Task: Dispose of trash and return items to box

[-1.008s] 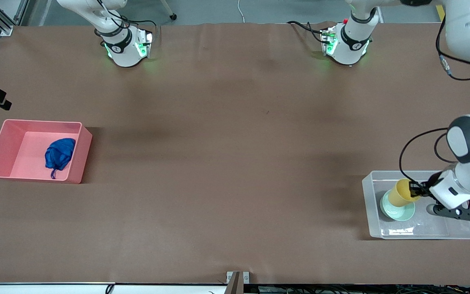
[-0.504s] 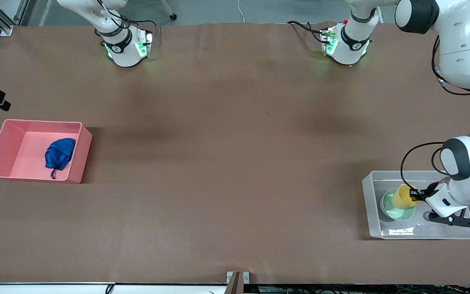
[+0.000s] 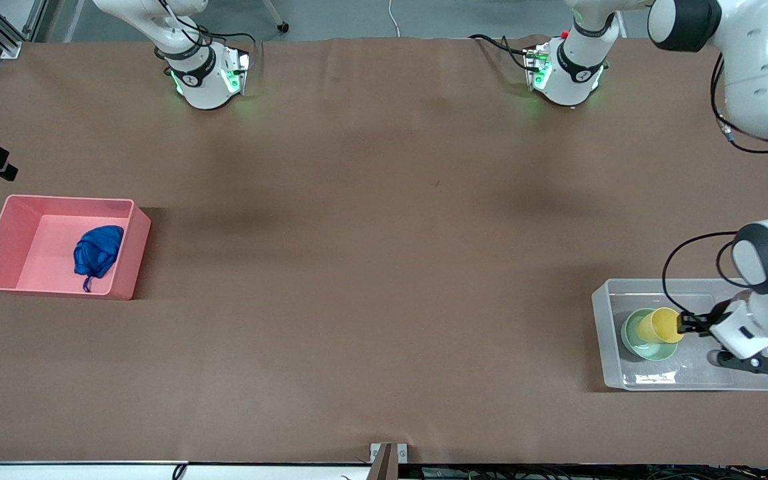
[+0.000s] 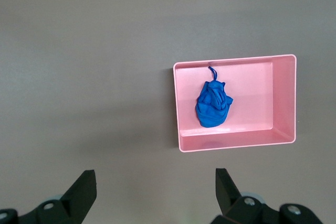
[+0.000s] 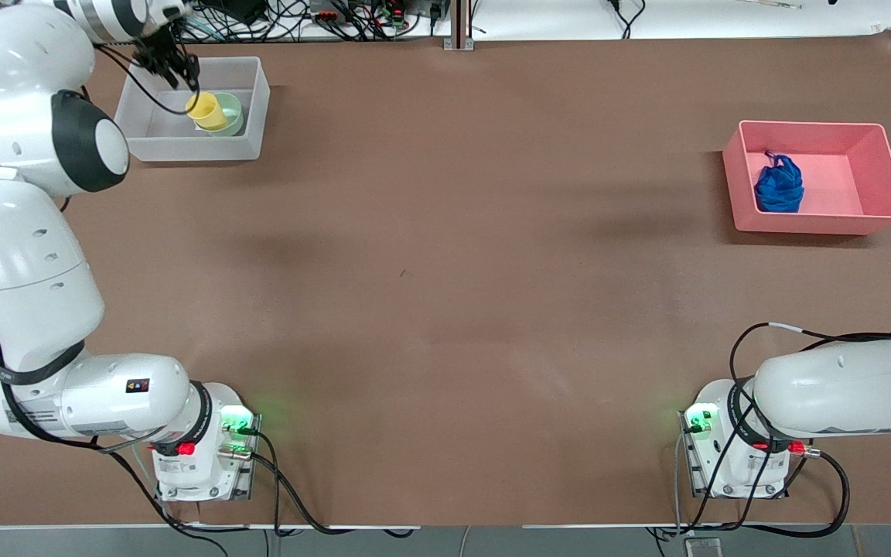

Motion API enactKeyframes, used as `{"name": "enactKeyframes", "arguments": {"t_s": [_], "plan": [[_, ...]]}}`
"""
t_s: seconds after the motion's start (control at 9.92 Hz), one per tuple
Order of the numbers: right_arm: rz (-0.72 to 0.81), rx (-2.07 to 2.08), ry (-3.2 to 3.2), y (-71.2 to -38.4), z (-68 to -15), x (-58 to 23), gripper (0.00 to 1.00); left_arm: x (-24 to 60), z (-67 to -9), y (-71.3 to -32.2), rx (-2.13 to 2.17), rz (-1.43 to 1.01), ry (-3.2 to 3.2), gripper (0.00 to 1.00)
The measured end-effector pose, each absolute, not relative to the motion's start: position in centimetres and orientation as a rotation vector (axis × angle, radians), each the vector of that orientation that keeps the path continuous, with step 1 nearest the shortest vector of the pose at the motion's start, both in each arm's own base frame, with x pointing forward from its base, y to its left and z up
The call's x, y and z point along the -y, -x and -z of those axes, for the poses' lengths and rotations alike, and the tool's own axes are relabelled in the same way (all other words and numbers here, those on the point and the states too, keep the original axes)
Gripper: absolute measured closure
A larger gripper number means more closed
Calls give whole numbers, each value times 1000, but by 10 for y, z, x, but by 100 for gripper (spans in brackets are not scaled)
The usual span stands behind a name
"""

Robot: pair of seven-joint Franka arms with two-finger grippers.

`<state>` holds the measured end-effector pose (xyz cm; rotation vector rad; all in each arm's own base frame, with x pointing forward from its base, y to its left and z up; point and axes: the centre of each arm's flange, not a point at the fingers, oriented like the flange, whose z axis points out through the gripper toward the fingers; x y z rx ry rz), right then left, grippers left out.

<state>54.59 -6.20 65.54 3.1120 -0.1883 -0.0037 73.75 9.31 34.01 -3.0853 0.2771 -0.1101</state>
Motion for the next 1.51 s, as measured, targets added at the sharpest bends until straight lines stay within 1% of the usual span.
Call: {"name": "enactKeyframes", "arguments": {"t_s": [0.2, 0.3, 0.5, 0.71, 0.91, 1.11, 1.31, 1.51], "plan": [[4, 188, -3112, -546, -655, 62, 0, -85, -415, -727, -283, 213, 3079, 14], [4, 188, -3112, -546, -655, 62, 0, -79, -447, -714, -272, 256, 3080, 0], [5, 190, -3112, -546, -655, 62, 0, -71, -502, -671, -197, 310, 3101, 0], [5, 192, -3112, -546, -655, 63, 0, -58, -538, -613, -126, 328, 3137, 2], [5, 193, -3112, -546, -655, 64, 0, -32, -569, -569, -56, 246, 3176, 0], [5, 193, -3112, -546, -655, 64, 0, -14, -602, -554, -32, 177, 3187, 0], [5, 193, -3112, -546, -655, 64, 0, -3, -632, -556, -31, 180, 3152, 0], [6, 193, -3112, -546, -655, 64, 0, 1, -642, -554, -31, 130, 3139, 0]]}}
